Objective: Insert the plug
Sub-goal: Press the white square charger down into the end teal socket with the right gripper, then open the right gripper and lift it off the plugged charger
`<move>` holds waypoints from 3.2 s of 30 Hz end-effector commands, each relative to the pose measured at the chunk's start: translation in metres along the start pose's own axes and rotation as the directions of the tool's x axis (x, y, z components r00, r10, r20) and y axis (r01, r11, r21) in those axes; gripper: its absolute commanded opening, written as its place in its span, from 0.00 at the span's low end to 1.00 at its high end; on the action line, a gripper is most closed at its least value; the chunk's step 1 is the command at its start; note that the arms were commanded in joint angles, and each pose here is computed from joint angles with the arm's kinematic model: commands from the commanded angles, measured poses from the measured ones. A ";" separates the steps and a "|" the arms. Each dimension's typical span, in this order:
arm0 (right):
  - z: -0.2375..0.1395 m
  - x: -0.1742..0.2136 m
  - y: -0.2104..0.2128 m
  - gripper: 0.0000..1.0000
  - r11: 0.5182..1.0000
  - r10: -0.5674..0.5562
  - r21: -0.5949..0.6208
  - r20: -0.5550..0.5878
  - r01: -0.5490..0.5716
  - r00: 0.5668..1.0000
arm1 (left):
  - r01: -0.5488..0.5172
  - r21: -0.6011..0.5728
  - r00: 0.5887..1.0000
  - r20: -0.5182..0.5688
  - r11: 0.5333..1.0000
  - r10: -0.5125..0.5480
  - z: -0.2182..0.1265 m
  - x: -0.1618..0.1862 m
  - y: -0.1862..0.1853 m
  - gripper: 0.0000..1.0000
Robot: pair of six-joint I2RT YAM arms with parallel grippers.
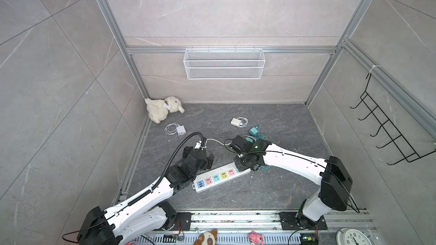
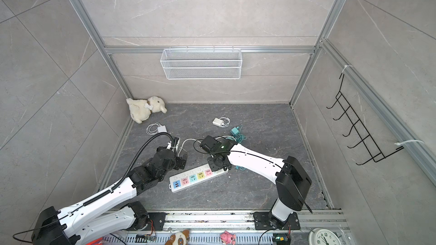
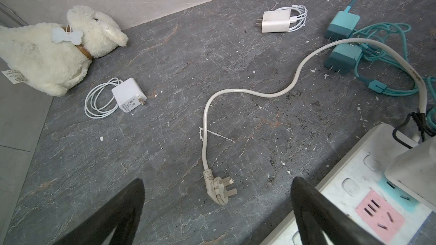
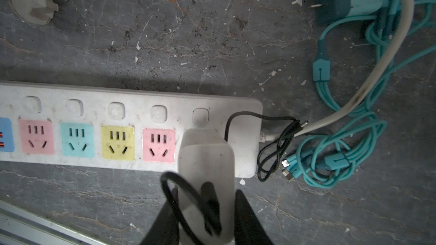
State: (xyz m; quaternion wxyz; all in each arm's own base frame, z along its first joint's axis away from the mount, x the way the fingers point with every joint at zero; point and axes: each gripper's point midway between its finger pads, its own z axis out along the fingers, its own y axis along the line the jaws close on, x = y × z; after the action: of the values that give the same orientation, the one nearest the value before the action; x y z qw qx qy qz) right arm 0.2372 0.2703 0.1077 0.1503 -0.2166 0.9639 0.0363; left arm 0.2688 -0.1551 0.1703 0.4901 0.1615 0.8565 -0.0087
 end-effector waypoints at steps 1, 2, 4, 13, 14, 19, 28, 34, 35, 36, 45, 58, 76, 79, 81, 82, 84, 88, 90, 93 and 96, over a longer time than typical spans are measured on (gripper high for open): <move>-0.004 -0.006 -0.001 0.11 1.000 0.007 0.028 0.016 -0.008 1.000 | 0.027 -0.002 0.999 0.040 1.000 -0.027 -0.003 -0.010 0.003 0.98; -0.004 -0.006 -0.001 0.11 0.999 0.005 0.036 0.016 -0.005 1.000 | 0.027 -0.002 0.999 0.040 1.000 -0.027 -0.003 -0.010 0.003 0.98; -0.003 -0.005 -0.005 0.12 0.998 0.009 0.055 0.009 -0.010 1.000 | 0.028 -0.001 0.999 0.040 1.000 -0.028 -0.003 -0.010 0.003 0.98; 0.001 0.004 -0.001 0.12 0.998 0.002 0.064 -0.016 -0.001 1.000 | 0.027 0.001 0.999 0.044 1.000 -0.027 -0.003 -0.010 0.003 0.98; 0.002 0.004 0.000 0.12 0.997 0.001 0.071 -0.020 0.001 1.000 | 0.028 0.001 0.999 0.045 1.000 -0.028 -0.003 -0.011 0.003 0.98; 0.005 0.012 -0.002 0.11 0.996 -0.003 0.092 -0.037 0.007 0.999 | 0.027 -0.003 0.998 0.052 1.000 -0.027 -0.004 -0.011 0.004 0.98; 0.015 0.028 -0.005 0.11 0.991 0.017 0.134 -0.065 -0.008 0.998 | 0.030 -0.009 0.998 0.059 1.000 -0.030 -0.005 -0.012 0.007 0.98; 0.020 0.031 -0.007 0.11 0.986 0.013 0.165 -0.090 0.002 0.996 | 0.032 -0.008 0.997 0.072 0.999 -0.031 -0.007 -0.016 0.007 0.98; 0.021 0.030 -0.006 0.11 0.986 0.010 0.165 -0.093 0.005 0.996 | 0.033 -0.007 0.997 0.074 0.999 -0.032 -0.007 -0.017 0.007 0.98; 0.023 0.032 -0.005 0.11 0.987 0.010 0.163 -0.100 0.007 0.995 | 0.031 -0.007 0.997 0.075 0.999 -0.031 -0.007 -0.017 0.008 0.98; 0.033 0.033 -0.001 0.11 0.986 -0.003 0.167 -0.141 0.027 0.990 | 0.036 -0.004 0.995 0.089 0.999 -0.036 -0.010 -0.019 0.009 0.98; 0.014 0.016 0.005 0.26 0.993 0.018 0.115 -0.051 -0.012 0.999 | 0.031 -0.046 0.997 0.069 0.998 -0.028 -0.003 -0.010 0.016 1.00; -0.012 0.002 0.013 0.62 1.000 0.012 0.025 0.049 -0.013 0.999 | 0.043 -0.047 0.998 0.052 0.998 -0.041 0.005 -0.009 0.012 1.00; -0.027 -0.002 0.002 0.63 0.999 0.018 0.040 0.086 -0.022 0.996 | 0.021 -0.030 0.999 0.049 0.999 -0.019 0.013 -0.014 0.004 1.00; -0.038 -0.006 -0.004 0.63 0.999 0.020 0.045 0.110 -0.026 0.994 | -0.009 -0.027 0.999 0.038 1.000 0.010 0.020 -0.020 -0.001 1.00; -0.043 -0.008 -0.007 0.63 0.999 0.023 0.046 0.123 -0.029 0.992 | -0.025 -0.028 0.999 0.033 0.999 0.026 0.024 -0.023 -0.003 1.00; -0.052 -0.013 -0.012 0.64 0.998 0.028 0.045 0.148 -0.035 0.989 | -0.041 -0.036 0.999 0.023 0.999 0.041 0.034 -0.030 -0.007 1.00; -0.062 -0.027 -0.023 0.66 0.998 0.045 0.042 0.187 -0.054 0.981 | -0.049 -0.035 0.999 -0.007 0.998 0.048 0.055 -0.045 -0.013 1.00; -0.062 -0.034 -0.030 0.66 0.997 0.058 0.041 0.197 -0.067 0.979 | -0.041 -0.037 0.999 -0.016 0.998 0.040 0.066 -0.051 -0.013 1.00; -0.058 -0.044 -0.042 0.66 0.995 0.087 0.030 0.197 -0.095 0.977 | -0.023 -0.023 0.999 -0.025 0.999 0.022 0.085 -0.059 -0.015 1.00; -0.053 -0.055 -0.062 0.67 0.990 0.134 0.008 0.206 -0.139 0.969 | 0.018 -0.034 0.999 -0.049 0.999 -0.020 0.104 -0.065 -0.010 1.00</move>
State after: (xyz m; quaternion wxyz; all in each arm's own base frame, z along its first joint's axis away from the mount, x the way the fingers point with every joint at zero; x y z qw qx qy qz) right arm 0.2787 0.2321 0.1658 0.2351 -0.1462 0.9600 0.0424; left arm 0.3634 -0.1925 0.1577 0.4578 0.1592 0.8743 0.0251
